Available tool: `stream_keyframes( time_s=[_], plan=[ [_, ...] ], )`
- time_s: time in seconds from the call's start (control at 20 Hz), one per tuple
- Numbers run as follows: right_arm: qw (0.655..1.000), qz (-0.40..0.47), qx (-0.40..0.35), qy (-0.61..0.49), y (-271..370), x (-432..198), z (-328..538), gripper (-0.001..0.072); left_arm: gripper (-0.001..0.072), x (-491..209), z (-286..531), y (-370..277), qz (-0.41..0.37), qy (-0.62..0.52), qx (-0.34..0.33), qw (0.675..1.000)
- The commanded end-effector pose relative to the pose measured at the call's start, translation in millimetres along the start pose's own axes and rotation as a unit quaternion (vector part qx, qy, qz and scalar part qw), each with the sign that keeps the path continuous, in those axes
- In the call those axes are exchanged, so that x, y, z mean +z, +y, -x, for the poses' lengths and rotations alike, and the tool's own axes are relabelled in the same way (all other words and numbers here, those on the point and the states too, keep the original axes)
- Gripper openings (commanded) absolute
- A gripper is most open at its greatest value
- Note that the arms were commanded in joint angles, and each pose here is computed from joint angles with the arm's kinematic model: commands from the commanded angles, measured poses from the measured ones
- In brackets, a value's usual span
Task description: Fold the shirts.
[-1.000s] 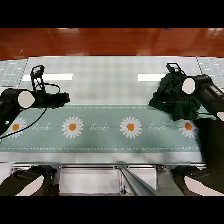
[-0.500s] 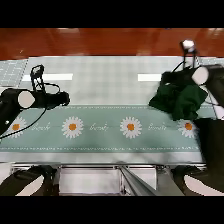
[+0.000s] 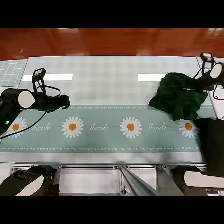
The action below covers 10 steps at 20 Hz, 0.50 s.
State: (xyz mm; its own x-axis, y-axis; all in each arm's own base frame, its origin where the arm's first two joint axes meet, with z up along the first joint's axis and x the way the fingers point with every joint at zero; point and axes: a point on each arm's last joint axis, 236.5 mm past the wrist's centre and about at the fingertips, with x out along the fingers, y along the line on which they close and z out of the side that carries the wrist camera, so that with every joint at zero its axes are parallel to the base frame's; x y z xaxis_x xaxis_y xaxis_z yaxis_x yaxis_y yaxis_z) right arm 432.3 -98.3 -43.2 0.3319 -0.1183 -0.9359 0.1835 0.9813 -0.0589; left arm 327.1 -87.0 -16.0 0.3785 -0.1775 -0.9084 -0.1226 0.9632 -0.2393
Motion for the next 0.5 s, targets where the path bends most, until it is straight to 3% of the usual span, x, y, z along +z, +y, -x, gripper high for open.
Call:
stream_keyframes(
  time_s=[0.0, 0.2, 0.25, 0.3, 0.45],
  plan=[
    [0.998, -0.013, 0.006, 0.062, -1.3, -26.9, -42.5, 0.0413, 0.0508, -1.8, 0.0, 0.3, 0.000, 0.004, 0.001, 1.000],
    [0.996, -0.031, 0.025, 0.082, 9.6, -36.8, -65.4, 0.0383, 0.0508, -1.5, 0.0, 0.3, 0.000, 0.003, 0.001, 1.000],
    [0.996, -0.037, 0.032, 0.077, 13.1, -33.8, -63.8, 0.0254, 0.0508, -1.5, 0.0, 0.4, 0.000, 0.003, 0.001, 1.000],
    [0.995, -0.039, 0.040, 0.079, 16.1, -30.8, -58.9, 0.0058, 0.0508, -0.8, 0.7, 1.9, -0.007, 0.002, 0.003, 1.000],
    [0.998, -0.010, 0.060, 0.032, 21.5, 12.5, -13.8, 0.0029, 0.0508, 6.4, 13.4, 26.2, -0.014, -0.006, 0.031, 0.999]
  ],
)
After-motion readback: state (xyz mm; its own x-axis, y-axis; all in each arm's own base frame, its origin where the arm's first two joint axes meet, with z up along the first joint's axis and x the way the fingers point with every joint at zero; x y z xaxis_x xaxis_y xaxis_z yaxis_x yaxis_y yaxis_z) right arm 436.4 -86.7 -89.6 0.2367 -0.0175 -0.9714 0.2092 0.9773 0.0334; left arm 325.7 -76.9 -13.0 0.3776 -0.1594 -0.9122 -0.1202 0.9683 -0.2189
